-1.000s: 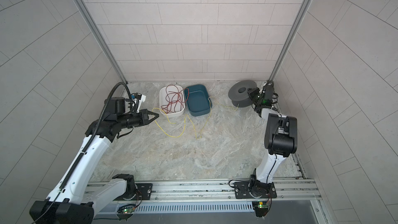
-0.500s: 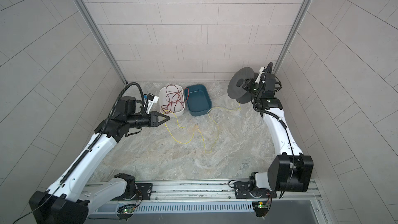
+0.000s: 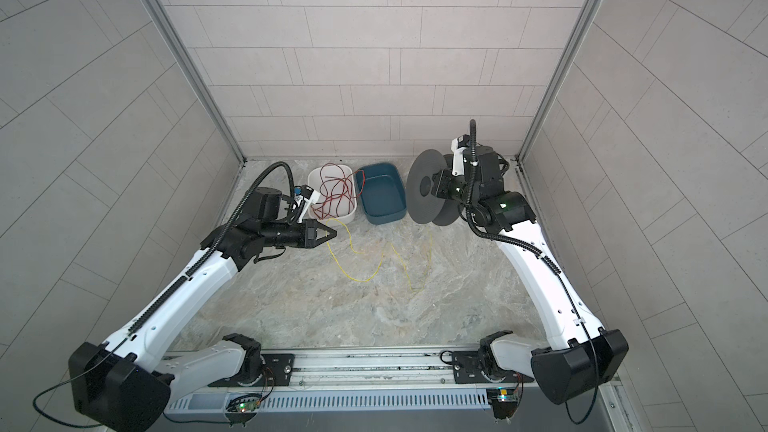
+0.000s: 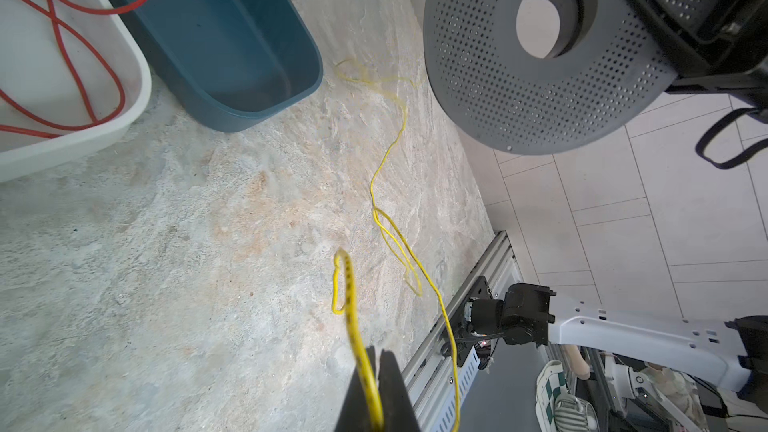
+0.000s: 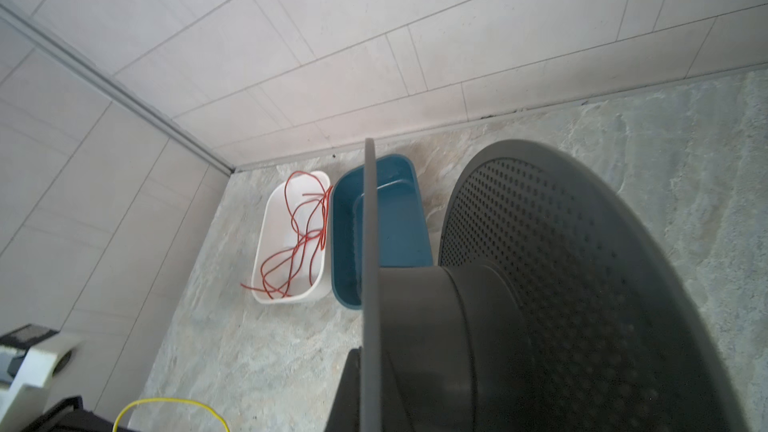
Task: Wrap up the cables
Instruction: 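Lift the gray spool with the right gripper and carry it toward the left gripper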
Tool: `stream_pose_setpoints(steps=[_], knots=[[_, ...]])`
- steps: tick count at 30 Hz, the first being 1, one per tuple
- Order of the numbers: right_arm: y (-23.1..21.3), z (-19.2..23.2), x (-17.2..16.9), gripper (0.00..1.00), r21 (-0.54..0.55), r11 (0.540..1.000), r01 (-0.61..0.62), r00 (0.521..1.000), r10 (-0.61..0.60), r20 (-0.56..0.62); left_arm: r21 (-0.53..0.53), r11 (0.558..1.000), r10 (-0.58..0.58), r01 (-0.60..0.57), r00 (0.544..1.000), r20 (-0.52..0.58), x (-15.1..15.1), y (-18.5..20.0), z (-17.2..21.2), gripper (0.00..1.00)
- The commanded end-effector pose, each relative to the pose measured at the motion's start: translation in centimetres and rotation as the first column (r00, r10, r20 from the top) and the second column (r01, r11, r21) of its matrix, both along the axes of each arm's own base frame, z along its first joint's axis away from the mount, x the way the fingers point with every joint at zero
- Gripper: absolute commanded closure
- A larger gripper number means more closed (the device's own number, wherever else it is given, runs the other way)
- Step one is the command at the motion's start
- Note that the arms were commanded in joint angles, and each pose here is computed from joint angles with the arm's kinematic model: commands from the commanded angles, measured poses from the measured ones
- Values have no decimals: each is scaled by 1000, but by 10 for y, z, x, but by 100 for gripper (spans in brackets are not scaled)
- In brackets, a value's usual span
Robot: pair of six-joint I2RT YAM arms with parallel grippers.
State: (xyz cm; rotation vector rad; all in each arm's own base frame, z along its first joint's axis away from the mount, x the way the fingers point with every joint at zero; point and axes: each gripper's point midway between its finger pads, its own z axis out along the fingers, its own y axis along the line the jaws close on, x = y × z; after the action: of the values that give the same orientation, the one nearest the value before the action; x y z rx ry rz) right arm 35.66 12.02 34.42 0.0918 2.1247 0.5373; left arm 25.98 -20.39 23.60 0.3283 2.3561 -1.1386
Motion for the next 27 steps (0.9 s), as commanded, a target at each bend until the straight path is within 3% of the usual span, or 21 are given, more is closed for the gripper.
stream_pose_setpoints(steps=[1, 4, 7, 14, 19, 27], knots=[[-24, 49, -9, 100, -83, 994, 74, 988, -62, 143, 79, 997, -23, 21, 1000, 19, -4, 6, -4, 100], [-24, 62, -10, 100, -82, 994, 67, 986, -53, 159, 125, 992, -28, 25, 999, 17, -7, 11, -10, 100], [-10, 68, -8, 100, -12, 1000, 15, 988, -13, 152, 108, 994, -36, 34, 999, 11, -8, 9, -11, 100], [19, 50, -12, 100, 25, 999, -45, 994, 42, 105, 91, 994, -64, 62, 998, 11, -10, 3, -15, 100], [38, 11, -17, 100, -84, 996, -20, 999, 24, 40, 101, 992, -75, 73, 997, 13, -9, 1, -19, 100], [69, -55, -18, 100, -174, 985, 9, 999, -15, -32, 113, 991, -73, 70, 997, 22, -10, 3, -20, 100]])
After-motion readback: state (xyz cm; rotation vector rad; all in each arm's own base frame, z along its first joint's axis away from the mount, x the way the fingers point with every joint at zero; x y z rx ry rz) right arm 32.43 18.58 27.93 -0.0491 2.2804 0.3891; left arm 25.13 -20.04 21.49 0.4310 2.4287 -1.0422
